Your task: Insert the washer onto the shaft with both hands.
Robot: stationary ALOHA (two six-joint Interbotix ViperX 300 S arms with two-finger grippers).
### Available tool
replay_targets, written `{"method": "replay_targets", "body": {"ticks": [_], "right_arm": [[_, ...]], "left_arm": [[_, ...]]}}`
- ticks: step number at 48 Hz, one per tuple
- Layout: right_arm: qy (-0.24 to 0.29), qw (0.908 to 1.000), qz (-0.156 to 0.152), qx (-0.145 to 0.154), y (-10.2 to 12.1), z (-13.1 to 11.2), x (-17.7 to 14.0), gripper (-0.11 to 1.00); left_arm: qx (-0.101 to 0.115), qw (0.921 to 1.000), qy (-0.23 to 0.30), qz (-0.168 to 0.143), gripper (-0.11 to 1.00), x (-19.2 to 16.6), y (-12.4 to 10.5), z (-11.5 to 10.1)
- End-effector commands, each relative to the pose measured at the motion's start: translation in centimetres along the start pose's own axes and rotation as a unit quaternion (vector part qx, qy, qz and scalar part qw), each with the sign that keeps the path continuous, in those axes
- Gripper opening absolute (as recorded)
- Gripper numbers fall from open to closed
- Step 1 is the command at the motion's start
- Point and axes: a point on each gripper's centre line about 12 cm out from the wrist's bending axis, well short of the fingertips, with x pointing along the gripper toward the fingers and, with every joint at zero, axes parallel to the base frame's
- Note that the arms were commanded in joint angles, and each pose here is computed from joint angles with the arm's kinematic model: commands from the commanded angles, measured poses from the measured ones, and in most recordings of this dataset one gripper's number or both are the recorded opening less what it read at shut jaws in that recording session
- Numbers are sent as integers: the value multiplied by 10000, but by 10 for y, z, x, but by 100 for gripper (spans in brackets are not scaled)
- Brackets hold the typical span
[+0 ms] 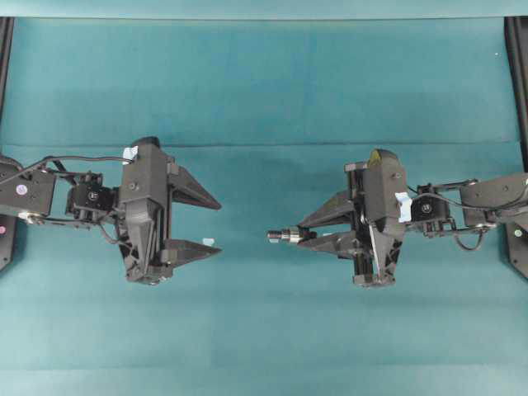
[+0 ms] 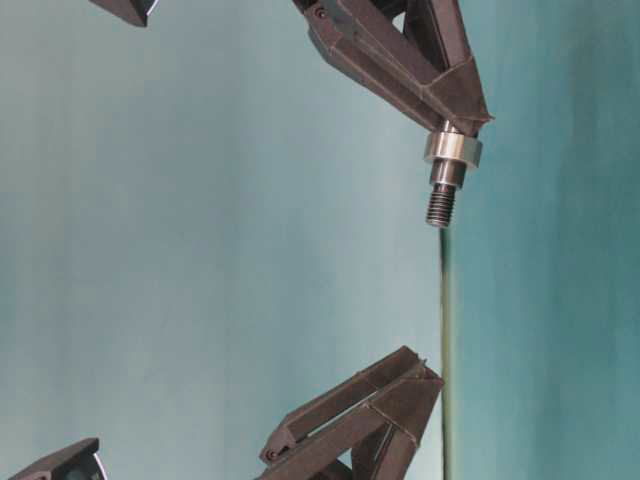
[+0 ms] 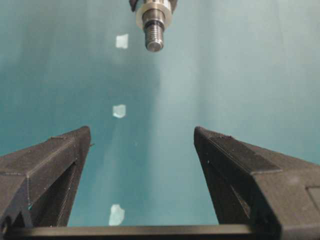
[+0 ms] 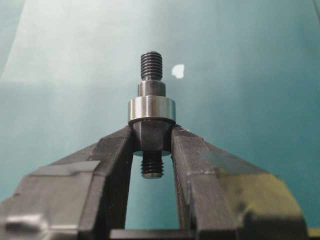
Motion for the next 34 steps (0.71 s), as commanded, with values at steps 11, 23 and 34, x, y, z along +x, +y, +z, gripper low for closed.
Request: {"method": "replay_targets", "body": {"ticks": [11, 23, 34], "right_arm": [[-168, 9998, 18, 41, 1, 11, 1, 0], [-145, 9999, 16, 48, 1, 10, 1, 0], [-107, 9999, 12, 41, 1, 9, 1, 0]], "left_arm": [[-4, 9999, -144, -26, 90, -3, -2, 8], [-1, 9999, -141, -46, 90, -3, -3, 8], [6, 9999, -124, -58, 90, -2, -4, 8]]}}
